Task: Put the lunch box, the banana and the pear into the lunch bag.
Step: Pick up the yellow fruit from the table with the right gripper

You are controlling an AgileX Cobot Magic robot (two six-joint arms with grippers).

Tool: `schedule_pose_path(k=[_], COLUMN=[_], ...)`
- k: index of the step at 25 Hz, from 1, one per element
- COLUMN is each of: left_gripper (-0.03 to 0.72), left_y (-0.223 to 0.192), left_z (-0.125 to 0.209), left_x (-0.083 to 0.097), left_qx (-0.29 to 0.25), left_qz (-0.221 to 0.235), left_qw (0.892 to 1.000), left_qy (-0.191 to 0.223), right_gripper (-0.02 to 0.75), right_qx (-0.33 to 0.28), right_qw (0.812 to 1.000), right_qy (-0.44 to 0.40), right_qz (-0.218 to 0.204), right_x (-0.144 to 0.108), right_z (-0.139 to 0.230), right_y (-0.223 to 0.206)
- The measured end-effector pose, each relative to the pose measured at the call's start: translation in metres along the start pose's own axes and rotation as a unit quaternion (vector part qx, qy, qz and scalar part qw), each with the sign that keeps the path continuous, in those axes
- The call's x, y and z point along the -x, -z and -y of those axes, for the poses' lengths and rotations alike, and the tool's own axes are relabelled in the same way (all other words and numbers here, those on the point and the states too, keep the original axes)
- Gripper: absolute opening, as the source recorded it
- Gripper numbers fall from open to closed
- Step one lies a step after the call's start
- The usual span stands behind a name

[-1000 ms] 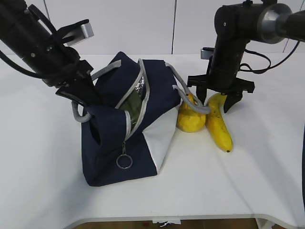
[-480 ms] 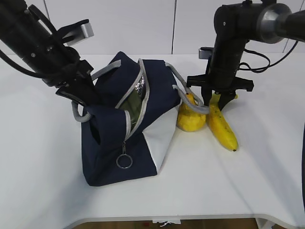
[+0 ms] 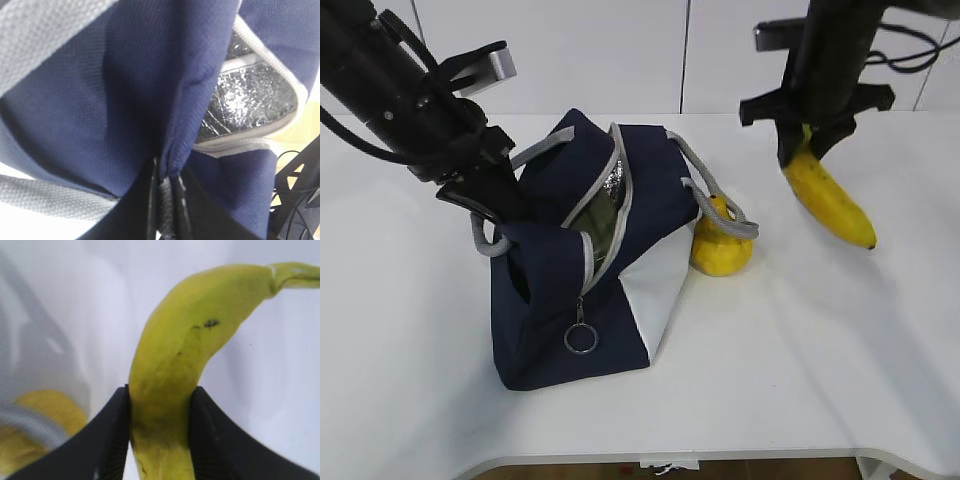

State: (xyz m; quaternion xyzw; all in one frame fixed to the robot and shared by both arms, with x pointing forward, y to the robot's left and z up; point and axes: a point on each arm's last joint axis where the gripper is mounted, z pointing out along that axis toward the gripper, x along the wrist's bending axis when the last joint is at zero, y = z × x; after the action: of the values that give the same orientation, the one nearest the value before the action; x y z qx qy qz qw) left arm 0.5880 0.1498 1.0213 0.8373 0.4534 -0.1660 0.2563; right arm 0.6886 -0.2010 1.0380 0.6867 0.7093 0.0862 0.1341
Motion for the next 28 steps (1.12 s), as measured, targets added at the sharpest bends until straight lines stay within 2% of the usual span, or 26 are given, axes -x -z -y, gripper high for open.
schedule_pose_path(k=[3, 6, 8, 12, 15, 19, 23, 28], left_gripper=[0.013, 0.013, 0.013, 0.013, 0.013, 0.013, 0.013, 0.013], left_y=[0.0, 0.0, 0.0, 0.0, 0.001, 0.001, 0.006, 0.007], left_z=[0.0, 0.0, 0.0, -0.003, -0.007, -0.009, -0.01, -0.011], left_x=[0.0, 0.0, 0.0, 0.005, 0.011, 0.014, 0.02, 0.021], left_qx=[0.0, 0.0, 0.0, 0.017, 0.035, 0.047, 0.06, 0.064], left_qz=[0.0, 0.0, 0.001, 0.028, 0.059, 0.078, 0.093, 0.098], left_qw=[1.0, 1.0, 1.0, 0.999, 0.997, 0.995, 0.993, 0.992], left_qy=[0.0, 0.0, 0.0, 0.012, 0.026, 0.035, 0.038, 0.039], right_gripper=[0.269, 0.269, 0.269, 0.269, 0.269, 0.269, 0.268, 0.268], right_qx=[0.031, 0.051, 0.054, 0.05, 0.036, 0.006, 0.002, 0.018], right_qw=[0.998, 0.987, 0.975, 0.953, 0.942, 0.926, 0.906, 0.896], right_qy=[-0.007, -0.003, 0.003, 0.023, 0.026, 0.027, 0.025, 0.006], right_qz=[-0.059, -0.153, -0.214, -0.297, -0.332, -0.376, -0.423, -0.445], right_x=[-0.003, -0.013, -0.021, -0.034, -0.042, -0.055, -0.067, -0.071], right_z=[0.003, 0.01, 0.014, 0.017, 0.015, 0.01, 0.004, -0.002], right_y=[0.042, 0.082, 0.099, 0.109, 0.1, 0.073, 0.049, 0.04])
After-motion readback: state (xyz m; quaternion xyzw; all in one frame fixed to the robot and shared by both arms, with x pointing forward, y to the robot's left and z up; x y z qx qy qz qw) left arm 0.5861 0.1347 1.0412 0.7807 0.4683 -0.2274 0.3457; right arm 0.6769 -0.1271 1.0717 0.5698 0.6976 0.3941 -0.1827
